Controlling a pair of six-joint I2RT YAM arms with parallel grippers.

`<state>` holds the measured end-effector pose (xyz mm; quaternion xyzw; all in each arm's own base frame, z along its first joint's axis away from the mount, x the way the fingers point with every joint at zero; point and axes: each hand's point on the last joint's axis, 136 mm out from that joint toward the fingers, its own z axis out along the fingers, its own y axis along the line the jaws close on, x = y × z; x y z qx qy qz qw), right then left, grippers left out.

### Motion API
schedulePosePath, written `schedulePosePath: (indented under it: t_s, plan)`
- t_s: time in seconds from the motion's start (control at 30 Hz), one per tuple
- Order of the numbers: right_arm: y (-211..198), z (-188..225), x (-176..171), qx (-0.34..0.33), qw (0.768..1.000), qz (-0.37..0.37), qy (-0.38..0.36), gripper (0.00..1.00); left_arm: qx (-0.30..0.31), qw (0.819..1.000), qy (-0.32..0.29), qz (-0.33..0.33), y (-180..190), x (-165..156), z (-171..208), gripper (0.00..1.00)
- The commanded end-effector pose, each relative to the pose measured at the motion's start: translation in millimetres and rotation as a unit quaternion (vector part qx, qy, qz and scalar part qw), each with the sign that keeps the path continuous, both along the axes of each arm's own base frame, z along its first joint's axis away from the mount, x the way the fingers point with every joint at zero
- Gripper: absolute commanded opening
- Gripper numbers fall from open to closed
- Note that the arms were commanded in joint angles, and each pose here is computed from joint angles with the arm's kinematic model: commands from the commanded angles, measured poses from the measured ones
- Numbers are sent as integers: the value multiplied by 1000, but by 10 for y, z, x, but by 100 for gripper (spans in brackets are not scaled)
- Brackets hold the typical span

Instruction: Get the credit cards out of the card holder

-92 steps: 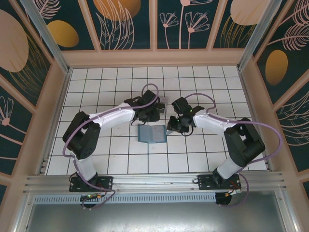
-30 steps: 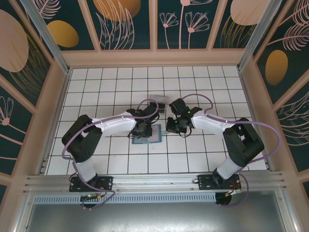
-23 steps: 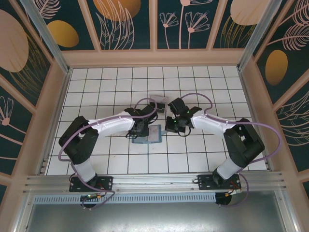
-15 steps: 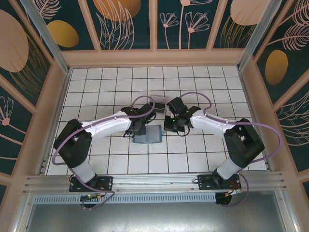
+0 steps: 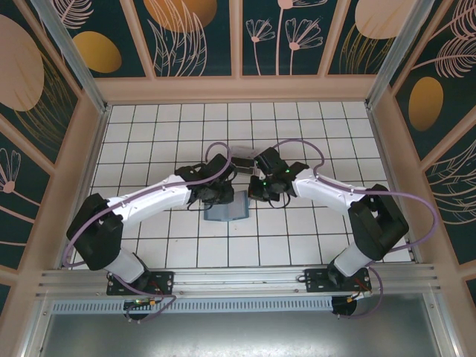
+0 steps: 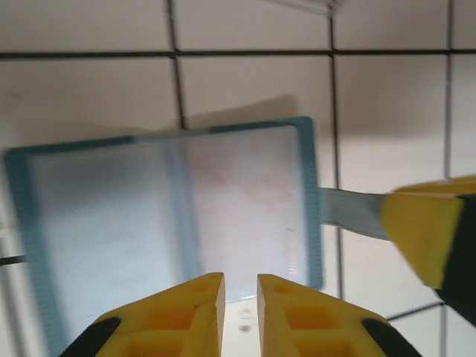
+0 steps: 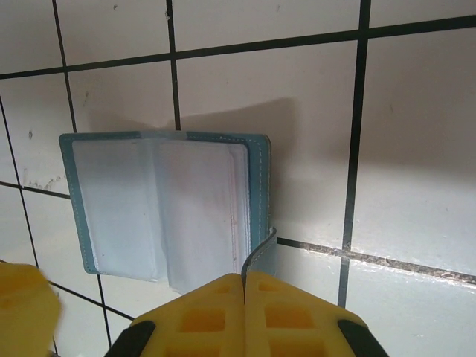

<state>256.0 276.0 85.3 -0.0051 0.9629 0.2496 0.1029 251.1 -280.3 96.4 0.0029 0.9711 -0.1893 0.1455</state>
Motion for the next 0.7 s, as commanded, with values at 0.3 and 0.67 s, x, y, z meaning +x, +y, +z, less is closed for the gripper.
schedulePosePath:
  t_s: [0.3,0.67]
  plan:
    - [-436,-109,-55,-93,994,-65,-4,24,-145,986,75,-22,-583,-120,-255,14]
    - [-565,-46,-4,-96,991,-90,-13,35,-87,991,96,-19,-537,-73,-620,15]
